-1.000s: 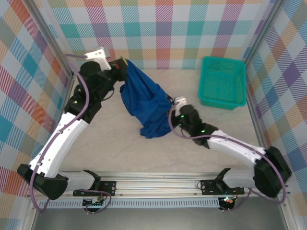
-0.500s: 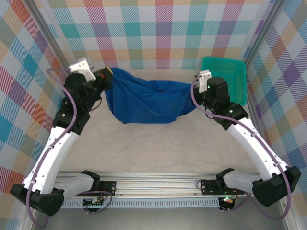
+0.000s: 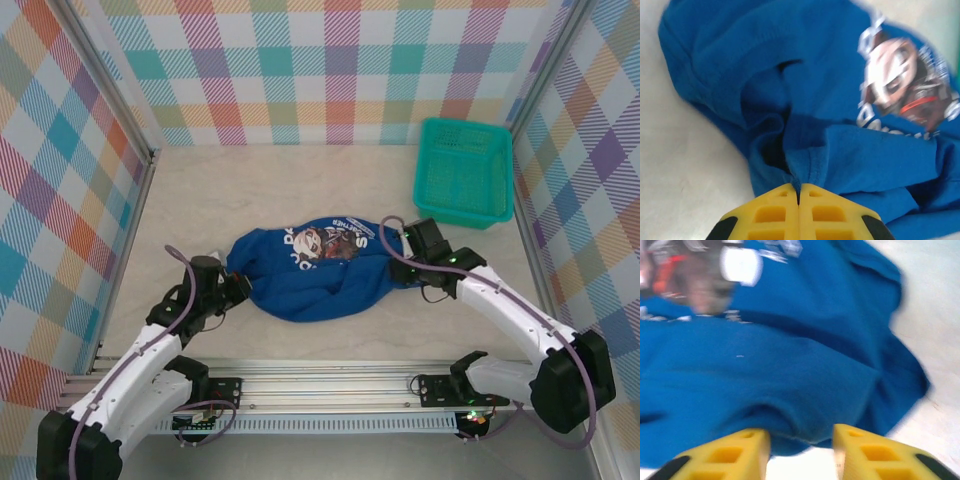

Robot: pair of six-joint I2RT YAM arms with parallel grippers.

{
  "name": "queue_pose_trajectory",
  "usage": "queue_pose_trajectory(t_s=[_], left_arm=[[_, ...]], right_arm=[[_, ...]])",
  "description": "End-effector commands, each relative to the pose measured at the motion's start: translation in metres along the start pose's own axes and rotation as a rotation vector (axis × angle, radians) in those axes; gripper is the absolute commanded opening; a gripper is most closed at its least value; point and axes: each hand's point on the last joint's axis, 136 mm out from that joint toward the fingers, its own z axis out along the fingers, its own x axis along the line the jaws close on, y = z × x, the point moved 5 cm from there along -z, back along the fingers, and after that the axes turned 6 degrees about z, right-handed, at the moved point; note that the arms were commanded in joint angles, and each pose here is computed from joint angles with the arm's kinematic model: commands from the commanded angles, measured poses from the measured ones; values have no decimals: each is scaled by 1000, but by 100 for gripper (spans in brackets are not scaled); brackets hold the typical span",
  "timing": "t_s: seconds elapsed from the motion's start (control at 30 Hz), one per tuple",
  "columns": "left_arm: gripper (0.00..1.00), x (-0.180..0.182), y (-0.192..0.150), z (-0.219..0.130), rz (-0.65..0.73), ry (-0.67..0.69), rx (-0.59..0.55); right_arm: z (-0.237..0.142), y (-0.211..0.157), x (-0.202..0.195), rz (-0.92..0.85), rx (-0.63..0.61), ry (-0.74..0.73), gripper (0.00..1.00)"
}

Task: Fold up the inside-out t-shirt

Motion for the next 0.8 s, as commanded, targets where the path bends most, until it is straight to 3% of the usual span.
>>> queue_pose_trajectory(t_s=[0.0,0.1,0.27,0.53,0.7,0.77], left_arm=[[0,-9,7,-1,3,-52,-23],[0,-4,5,2,21,-26,-18],[0,-4,5,5,34,-20,-13],[0,-7,11,-3,47,-10,-37],[0,-7,11,-3,46,-9,-33],[0,-6,11,-3,48,-2,-33]], right_arm=[[0,22,60,-207,-115,192,46],[10,24,97,-351,-112,271,52],[46,14,140,-511,19,382,59],[98,0,136,-706,141,290,70],[122,-2,125,-778,170,181,67],[126,4,125,-768,150,171,52]])
